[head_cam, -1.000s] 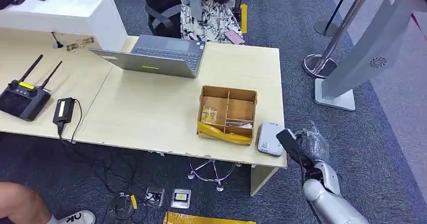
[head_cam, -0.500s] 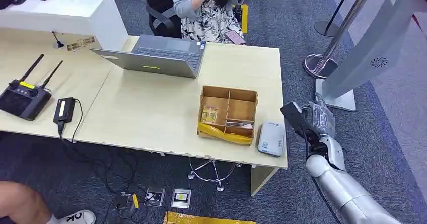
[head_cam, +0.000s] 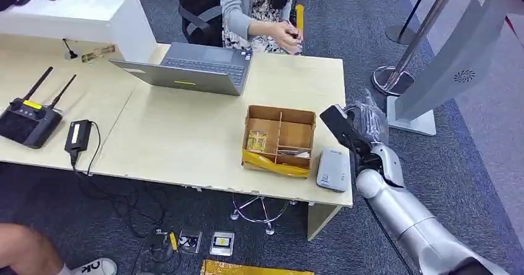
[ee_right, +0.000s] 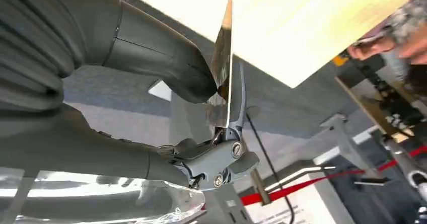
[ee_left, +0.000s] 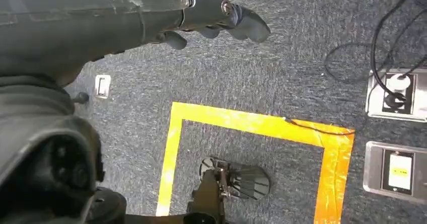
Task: Pass the card to the sensor for recognition and then transmit it.
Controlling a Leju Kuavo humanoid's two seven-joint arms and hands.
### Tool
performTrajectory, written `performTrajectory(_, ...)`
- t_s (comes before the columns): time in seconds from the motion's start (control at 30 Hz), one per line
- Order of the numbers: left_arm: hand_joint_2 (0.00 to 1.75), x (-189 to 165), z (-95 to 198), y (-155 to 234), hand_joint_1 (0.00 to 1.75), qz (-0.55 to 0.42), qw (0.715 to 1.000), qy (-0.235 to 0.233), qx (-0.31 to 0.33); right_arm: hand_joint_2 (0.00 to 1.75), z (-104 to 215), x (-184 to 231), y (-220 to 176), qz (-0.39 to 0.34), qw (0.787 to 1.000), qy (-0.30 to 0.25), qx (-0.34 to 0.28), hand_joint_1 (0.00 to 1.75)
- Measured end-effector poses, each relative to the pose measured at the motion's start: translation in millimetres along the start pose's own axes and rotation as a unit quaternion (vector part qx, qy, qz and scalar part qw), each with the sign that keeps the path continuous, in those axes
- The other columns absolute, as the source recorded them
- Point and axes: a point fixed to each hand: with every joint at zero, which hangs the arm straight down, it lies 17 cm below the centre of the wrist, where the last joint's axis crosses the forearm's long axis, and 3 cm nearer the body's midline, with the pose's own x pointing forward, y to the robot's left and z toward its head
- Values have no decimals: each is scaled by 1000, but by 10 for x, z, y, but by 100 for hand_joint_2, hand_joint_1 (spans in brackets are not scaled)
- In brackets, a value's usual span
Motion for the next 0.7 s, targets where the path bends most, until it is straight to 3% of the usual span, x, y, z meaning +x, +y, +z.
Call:
performTrajectory(0.3, 0, 71, 20, -49, 0, -3, 1000, 0, -5, 175, -48, 420, 192, -23, 999, -31, 10, 175)
performTrajectory(0.7, 0, 135, 42, -100, 0, -5, 1000, -4, -9, 175, -51, 688, 378, -32, 998, -54, 26, 175)
